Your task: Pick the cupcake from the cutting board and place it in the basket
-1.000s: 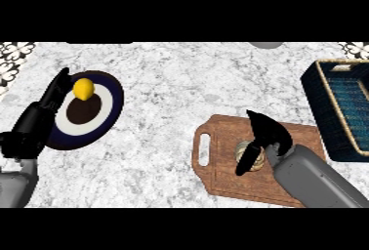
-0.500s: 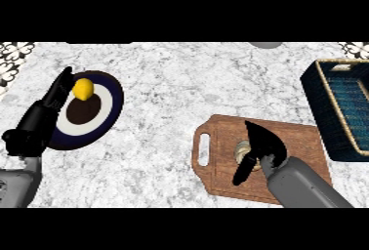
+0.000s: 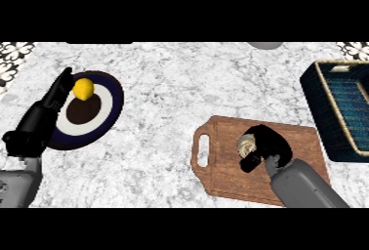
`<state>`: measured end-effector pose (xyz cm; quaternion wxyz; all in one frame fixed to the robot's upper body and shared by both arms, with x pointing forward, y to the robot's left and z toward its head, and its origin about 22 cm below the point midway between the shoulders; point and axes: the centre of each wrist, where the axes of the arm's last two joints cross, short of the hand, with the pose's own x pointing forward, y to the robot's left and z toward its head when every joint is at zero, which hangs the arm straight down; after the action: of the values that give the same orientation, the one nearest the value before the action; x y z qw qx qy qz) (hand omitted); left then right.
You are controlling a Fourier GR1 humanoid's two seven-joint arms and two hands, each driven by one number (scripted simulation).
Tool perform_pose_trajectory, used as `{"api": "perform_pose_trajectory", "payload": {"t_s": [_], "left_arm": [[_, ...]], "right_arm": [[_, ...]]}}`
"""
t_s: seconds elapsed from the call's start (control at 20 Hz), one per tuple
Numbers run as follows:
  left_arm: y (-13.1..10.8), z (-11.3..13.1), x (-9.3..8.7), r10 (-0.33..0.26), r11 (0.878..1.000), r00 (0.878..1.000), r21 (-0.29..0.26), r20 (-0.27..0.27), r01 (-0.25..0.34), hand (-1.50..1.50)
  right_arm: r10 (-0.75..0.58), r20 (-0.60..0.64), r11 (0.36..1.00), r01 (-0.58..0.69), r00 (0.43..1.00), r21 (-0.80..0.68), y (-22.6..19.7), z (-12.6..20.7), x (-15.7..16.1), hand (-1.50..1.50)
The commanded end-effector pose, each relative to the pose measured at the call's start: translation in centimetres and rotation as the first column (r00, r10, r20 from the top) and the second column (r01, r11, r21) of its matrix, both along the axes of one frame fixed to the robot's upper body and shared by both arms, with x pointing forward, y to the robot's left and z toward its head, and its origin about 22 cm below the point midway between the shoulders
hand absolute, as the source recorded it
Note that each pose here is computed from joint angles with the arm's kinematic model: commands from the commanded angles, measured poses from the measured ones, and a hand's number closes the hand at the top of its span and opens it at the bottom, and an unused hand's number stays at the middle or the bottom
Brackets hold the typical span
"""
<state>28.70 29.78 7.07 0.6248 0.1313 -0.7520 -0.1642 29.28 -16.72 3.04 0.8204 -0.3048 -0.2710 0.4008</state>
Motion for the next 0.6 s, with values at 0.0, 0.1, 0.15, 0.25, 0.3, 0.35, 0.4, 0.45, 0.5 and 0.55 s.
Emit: {"api": "perform_pose_trajectory", "payload": {"t_s": [0.0,0.1,0.15,0.25,0.3,0.35,0.4,0.45,0.5,0.55], "left_arm": [[0.4,-1.3,1.1,0.012,1.000,1.000,0.000,0.000,-0.012,0.00],[0.6,-0.1,1.4,0.019,1.000,1.000,-0.004,-0.011,-0.019,0.00],[-0.3,0.3,0.8,0.012,1.000,1.000,0.009,0.015,-0.012,0.00],[-1.1,-0.1,-0.4,-0.009,1.000,1.000,0.002,0.012,0.009,0.00],[1.1,0.2,0.6,0.005,1.000,1.000,0.002,0.007,-0.005,0.00],[-0.7,-0.9,-0.5,0.003,1.000,1.000,-0.004,-0.011,-0.003,0.00],[0.2,0.8,0.6,0.015,1.000,1.000,-0.010,0.007,-0.015,0.00],[0.4,-0.2,0.1,0.040,0.999,0.999,-0.003,-0.005,-0.040,0.00],[0.4,-0.3,0.0,0.032,0.999,1.000,-0.006,-0.001,-0.032,0.00],[0.4,-0.6,-0.3,0.025,1.000,1.000,-0.010,-0.011,-0.025,0.00]], "right_arm": [[-0.027,-0.066,0.997,0.023,0.997,-0.071,1.4,-2.5,0.3,1.50],[-0.011,-0.067,0.998,0.007,0.998,-0.069,1.0,-1.0,1.5,1.50],[0.010,-0.060,0.996,-0.015,0.998,-0.085,-0.9,-3.3,-0.7,1.50],[0.022,-0.053,0.997,-0.026,0.998,-0.072,0.5,-3.6,0.0,1.50],[0.039,-0.032,0.995,-0.042,0.999,-0.091,1.9,-2.8,0.6,1.50],[0.114,-0.009,0.985,-0.115,0.993,-0.129,-9.0,-1.9,-0.1,1.50],[0.168,0.022,0.976,-0.163,0.985,-0.146,-12.3,-0.5,0.2,1.50],[0.189,0.061,0.965,-0.174,0.980,-0.198,-14.9,1.8,0.7,1.50],[0.228,0.078,0.953,-0.206,0.971,-0.223,-16.3,2.7,0.8,1.50],[0.243,0.096,0.944,-0.213,0.965,-0.251,-17.3,4.2,1.2,1.50]]}}
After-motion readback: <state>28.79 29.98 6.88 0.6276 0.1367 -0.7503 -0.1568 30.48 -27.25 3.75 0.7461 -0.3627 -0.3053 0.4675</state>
